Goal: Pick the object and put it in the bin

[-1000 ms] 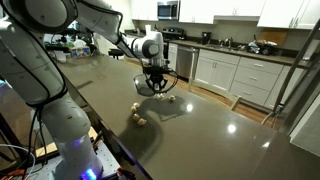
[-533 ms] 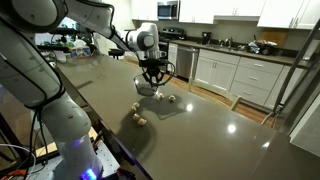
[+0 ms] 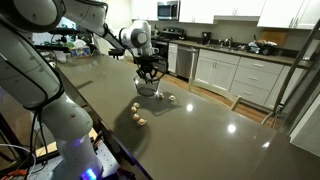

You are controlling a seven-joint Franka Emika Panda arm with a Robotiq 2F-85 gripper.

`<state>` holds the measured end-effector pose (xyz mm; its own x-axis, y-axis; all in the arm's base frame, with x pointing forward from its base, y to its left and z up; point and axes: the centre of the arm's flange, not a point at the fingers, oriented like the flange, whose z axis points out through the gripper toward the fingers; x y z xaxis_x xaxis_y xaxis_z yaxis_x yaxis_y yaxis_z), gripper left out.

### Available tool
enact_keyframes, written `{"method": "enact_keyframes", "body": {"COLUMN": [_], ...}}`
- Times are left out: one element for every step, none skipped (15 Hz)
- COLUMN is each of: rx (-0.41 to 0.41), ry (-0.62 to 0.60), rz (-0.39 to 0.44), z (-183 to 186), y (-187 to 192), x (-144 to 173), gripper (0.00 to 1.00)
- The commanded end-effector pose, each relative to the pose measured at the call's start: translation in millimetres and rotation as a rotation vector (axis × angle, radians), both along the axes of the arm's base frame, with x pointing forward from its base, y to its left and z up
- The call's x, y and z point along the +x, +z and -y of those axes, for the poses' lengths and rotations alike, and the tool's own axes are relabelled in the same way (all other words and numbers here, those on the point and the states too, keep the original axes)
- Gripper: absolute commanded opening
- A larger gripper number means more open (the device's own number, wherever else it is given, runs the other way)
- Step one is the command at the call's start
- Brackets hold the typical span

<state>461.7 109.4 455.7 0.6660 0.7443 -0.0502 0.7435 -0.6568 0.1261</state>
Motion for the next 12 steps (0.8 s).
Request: {"method": "enact_keyframes", "body": {"rx": [-0.003, 0.001, 0.006, 0.015, 0.017, 0.019, 0.021, 0.027, 0.04, 0.052, 0.065, 0.078], "ry": [0.047, 0.057, 0.069, 0.08, 0.085, 0.092, 0.096, 0.099, 0.106, 0.11, 0.114, 0.12], "rz": [-0.029, -0.027, -0.018, -0.021, -0.025, -0.027, -0.029, -0.026, -0.008, 0.004, 0.021, 0.035], "z": [-13.9, -17.1, -20.1, -22.7, -25.8, -28.7, -31.3, -33.0, -33.9, -34.8, -35.7, -36.4], "y": [2.6, 0.6, -2.1, -4.2, -5.3, -6.1, -5.8, -5.4, -4.5, -2.4, -0.2, 2.2], "x": [4.9, 6.1, 7.8, 9.9, 11.8, 13.9, 16.9, 19.3, 20.9, 22.6, 23.5, 23.7], "gripper": [0.13, 0.13, 0.13, 0.12, 0.13, 0.13, 0.13, 0.12, 0.12, 0.13, 0.12, 0.13]}}
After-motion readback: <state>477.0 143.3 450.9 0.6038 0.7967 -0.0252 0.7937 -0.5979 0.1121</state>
